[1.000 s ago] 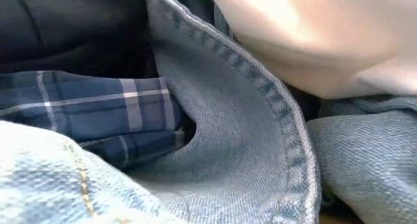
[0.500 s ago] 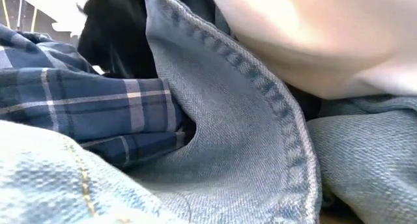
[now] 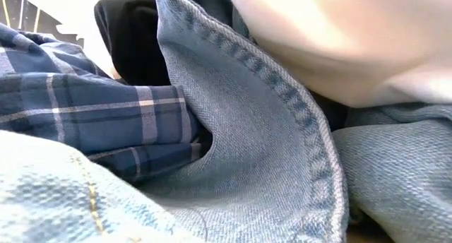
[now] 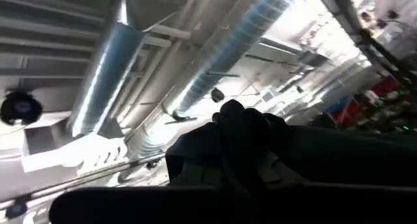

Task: Sort clothes
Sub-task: Put the black shorts into the left white bin

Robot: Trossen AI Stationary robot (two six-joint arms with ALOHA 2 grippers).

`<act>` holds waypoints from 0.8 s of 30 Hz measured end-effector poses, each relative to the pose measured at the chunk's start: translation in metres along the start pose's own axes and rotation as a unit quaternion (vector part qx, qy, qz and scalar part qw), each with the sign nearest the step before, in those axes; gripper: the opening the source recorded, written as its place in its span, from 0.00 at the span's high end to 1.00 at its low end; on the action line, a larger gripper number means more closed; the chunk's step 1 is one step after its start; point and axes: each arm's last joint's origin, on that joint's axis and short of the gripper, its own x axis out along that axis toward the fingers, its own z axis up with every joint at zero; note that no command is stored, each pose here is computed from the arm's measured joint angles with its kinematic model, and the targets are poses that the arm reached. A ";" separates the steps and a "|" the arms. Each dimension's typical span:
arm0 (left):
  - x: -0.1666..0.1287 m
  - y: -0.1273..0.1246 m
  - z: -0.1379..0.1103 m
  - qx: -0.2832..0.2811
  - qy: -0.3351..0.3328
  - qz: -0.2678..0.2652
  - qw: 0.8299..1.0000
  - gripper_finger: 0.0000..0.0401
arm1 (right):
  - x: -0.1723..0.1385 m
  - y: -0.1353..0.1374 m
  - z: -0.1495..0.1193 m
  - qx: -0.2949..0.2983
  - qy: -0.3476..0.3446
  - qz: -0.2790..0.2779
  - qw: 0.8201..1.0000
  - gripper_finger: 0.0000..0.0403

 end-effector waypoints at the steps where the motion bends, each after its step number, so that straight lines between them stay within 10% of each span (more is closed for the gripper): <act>1: 0.005 0.003 -0.007 -0.006 0.005 -0.001 1.000 0.99 | 0.000 0.000 0.000 0.000 0.000 0.000 1.000 1.00; 10: 0.029 -0.005 -0.098 -0.075 0.218 -0.078 0.970 0.99 | 0.000 0.000 0.000 0.000 0.000 0.000 1.000 1.00; 24: 0.023 -0.096 -0.221 -0.159 0.524 -0.216 0.808 0.98 | 0.000 0.000 0.000 0.000 0.000 0.000 1.000 1.00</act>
